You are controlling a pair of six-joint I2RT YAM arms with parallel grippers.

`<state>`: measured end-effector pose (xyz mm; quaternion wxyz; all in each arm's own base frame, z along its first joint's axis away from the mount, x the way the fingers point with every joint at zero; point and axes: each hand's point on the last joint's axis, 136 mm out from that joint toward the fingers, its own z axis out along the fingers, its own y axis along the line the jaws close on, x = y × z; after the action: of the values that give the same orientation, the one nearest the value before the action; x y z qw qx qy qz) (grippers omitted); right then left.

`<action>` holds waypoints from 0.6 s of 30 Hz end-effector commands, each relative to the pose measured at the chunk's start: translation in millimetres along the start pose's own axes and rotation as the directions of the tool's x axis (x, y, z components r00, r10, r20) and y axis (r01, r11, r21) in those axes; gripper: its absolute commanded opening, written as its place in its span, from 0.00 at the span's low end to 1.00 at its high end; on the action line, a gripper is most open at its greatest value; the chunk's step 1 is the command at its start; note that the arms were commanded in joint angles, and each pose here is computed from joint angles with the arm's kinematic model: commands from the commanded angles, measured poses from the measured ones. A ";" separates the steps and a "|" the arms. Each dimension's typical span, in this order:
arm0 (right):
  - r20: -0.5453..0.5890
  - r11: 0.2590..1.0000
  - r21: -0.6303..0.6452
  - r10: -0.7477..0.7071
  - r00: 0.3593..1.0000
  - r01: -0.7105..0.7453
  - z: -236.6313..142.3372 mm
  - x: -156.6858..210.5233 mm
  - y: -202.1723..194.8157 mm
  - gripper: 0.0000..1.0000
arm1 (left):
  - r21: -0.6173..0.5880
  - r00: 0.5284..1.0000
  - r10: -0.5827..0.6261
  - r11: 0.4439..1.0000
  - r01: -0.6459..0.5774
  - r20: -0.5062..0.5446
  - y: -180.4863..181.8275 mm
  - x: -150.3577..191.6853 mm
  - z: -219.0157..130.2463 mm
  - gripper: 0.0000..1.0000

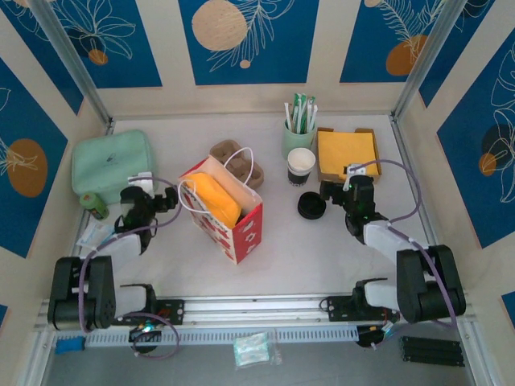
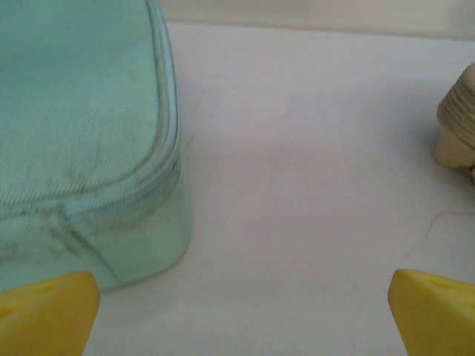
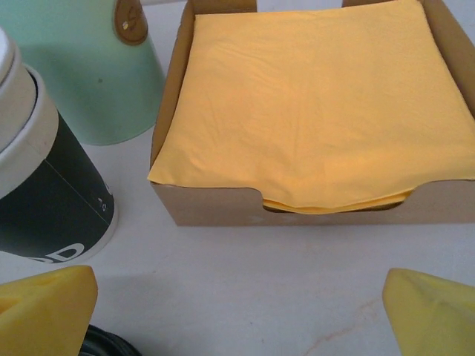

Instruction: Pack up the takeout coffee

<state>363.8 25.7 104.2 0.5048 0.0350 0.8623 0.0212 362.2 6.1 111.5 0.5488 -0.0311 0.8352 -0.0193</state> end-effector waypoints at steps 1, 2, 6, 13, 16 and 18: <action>0.140 0.997 -0.053 -0.053 0.989 0.061 3.1 -20.0 12.1 0.99 | 0.030 0.993 0.049 0.998 -0.053 0.109 -6.5 -12.6 3.9 0.99; 0.153 0.996 -0.061 -0.055 0.987 0.065 4.5 -20.3 14.1 0.99 | 0.034 0.992 0.050 0.998 -0.054 0.116 -6.9 -12.1 6.1 0.99; 0.170 0.989 -0.081 -0.104 0.980 0.120 7.8 -21.3 18.4 0.99 | 0.074 0.989 0.062 0.995 -0.072 0.131 -14.0 -9.9 15.8 1.00; 0.216 0.996 -0.069 -0.042 0.975 0.058 23.5 -7.2 0.0 0.99 | 0.111 0.985 0.068 0.990 -0.086 0.156 -20.2 3.1 26.5 0.99; 0.137 0.989 -0.136 -0.035 0.990 0.054 32.5 -5.9 5.0 0.99 | 0.129 0.989 0.084 0.987 -0.100 0.118 -24.4 4.2 33.4 0.99; 0.103 0.984 -0.179 -0.001 0.995 0.020 33.9 -5.3 2.8 0.99 | 0.125 0.990 0.100 0.986 -0.113 0.100 -26.9 5.6 36.6 0.99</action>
<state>383.4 21.7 72.3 0.5352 -0.0030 0.8433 0.0486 383.0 -12.1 78.7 0.5708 0.0231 0.8198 -0.0406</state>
